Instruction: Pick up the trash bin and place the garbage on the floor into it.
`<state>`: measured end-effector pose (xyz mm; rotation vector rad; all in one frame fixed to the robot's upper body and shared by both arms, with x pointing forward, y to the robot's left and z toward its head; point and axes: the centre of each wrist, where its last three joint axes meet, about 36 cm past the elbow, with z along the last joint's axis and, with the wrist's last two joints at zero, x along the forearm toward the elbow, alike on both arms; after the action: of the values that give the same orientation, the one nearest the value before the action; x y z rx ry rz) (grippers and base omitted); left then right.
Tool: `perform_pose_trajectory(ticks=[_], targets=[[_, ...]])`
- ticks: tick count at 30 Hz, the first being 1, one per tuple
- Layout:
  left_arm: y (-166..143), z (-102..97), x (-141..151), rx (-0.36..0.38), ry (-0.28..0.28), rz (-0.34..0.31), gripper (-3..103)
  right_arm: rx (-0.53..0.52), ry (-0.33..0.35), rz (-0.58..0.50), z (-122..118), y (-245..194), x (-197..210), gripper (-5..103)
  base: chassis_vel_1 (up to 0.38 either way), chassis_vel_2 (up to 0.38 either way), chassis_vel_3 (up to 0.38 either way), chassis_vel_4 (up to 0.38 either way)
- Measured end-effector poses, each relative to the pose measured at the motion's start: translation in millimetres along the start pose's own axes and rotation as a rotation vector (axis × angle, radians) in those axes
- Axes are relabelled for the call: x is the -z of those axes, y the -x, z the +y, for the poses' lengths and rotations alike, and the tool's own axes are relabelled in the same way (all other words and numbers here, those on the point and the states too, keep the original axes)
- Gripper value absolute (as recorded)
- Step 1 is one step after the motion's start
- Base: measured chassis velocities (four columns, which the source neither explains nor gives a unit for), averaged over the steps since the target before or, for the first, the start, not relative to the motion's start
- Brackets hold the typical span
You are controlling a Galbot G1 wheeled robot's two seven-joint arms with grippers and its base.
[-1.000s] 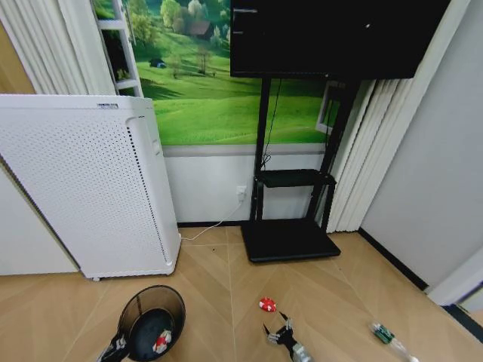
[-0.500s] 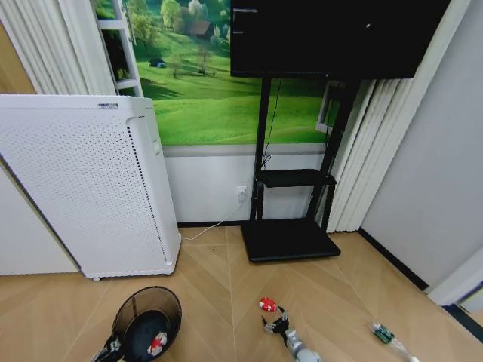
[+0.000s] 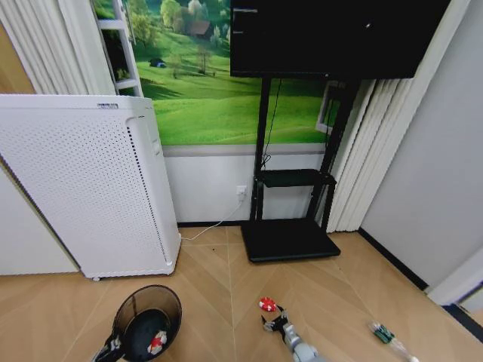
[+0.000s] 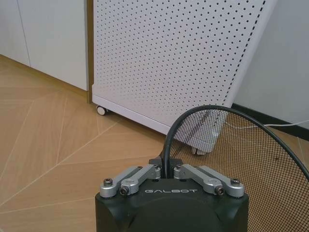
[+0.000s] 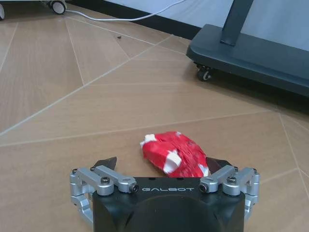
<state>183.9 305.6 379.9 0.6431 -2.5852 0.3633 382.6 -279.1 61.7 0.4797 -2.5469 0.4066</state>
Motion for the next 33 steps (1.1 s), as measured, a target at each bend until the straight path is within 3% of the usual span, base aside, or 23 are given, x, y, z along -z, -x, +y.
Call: perform_pose_trajectory(ticks=[15,22,26,28,29,33], targets=[[-3,-0.4,3,-0.001,-0.012,-0.006,6,0.016,-0.036,0.022,1,9,7,101,0.000,0.000,0.000,0.000],[-4,1.2,4,0.003,-0.014,-0.009,6,0.025,-0.035,0.026,1,10,8,80,0.000,0.000,0.000,0.000],[-7,0.9,9,-0.003,-0.025,-0.016,6,0.034,-0.032,0.028,2,10,7,59,0.000,0.000,0.000,0.000],[-7,0.4,10,-0.005,-0.028,-0.019,6,0.036,-0.031,0.027,2,10,7,59,0.000,0.000,0.000,0.000],[-8,-0.5,12,-0.009,-0.032,-0.023,6,0.039,-0.029,0.024,2,10,7,48,0.000,0.000,0.000,0.000],[-8,-1.3,13,-0.011,-0.035,-0.026,6,0.044,-0.018,0.017,3,10,6,43,0.000,0.000,0.000,0.000]])
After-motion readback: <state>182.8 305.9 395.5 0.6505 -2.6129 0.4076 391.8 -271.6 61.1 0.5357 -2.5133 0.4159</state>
